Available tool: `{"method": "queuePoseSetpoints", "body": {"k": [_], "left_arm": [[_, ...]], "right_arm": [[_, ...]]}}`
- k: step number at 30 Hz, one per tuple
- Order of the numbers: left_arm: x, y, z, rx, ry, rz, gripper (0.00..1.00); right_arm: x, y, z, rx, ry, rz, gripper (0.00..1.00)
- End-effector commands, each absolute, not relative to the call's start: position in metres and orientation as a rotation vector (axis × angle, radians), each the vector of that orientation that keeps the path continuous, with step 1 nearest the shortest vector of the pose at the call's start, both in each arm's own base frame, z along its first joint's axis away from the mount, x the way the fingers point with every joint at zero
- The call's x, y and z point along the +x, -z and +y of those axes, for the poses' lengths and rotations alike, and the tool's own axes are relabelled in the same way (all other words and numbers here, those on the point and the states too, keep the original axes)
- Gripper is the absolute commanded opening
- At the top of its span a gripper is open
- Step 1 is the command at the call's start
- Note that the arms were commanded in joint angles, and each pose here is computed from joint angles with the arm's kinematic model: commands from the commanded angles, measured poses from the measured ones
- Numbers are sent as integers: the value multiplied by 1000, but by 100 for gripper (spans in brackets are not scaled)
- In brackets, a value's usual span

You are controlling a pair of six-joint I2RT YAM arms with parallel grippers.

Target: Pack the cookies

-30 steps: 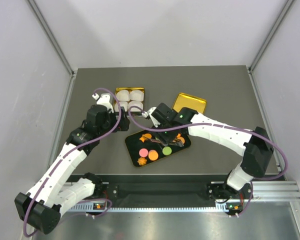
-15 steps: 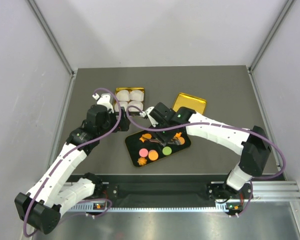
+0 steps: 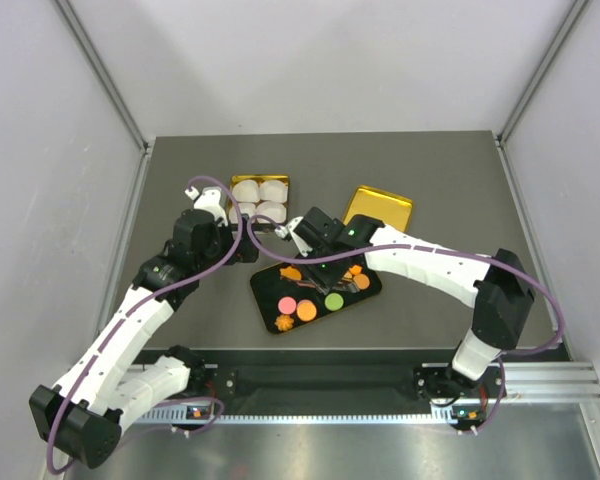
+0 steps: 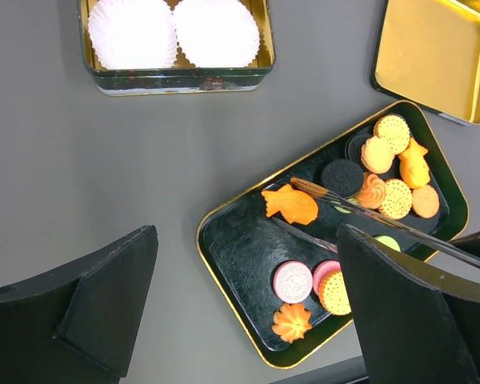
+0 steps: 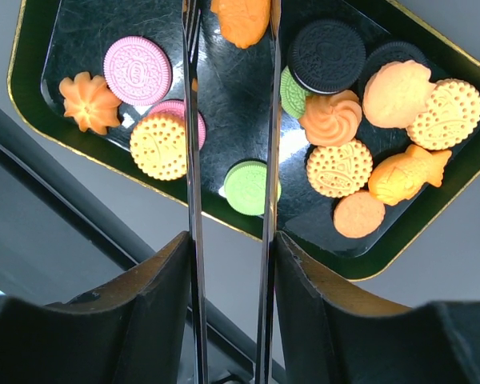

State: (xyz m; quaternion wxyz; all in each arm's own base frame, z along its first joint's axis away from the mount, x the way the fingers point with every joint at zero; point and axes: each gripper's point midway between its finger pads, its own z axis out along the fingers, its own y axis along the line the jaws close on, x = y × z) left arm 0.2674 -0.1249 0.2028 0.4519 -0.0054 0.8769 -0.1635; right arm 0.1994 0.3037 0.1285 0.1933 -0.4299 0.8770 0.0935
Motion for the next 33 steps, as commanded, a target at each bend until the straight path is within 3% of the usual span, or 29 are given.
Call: {"method": "queuePoseSetpoints", "body": {"k": [1,6,13,33], "left_arm": [[275,-211,-128,-27,431,2117,98],[275,-211,-128,-28,432,2116,98],[275,-217,-125,-36,422,2098,98],[272,-277,-82,-211,305,1877,98]], "right_arm": [[198,-144,317,-1212,-305,2410,43],[199,-139,318,-1206,-293,2425,41],[200,-140,316,-1197,-282,2431,20],[229,-212,319,-944,-467,2380,15]]}}
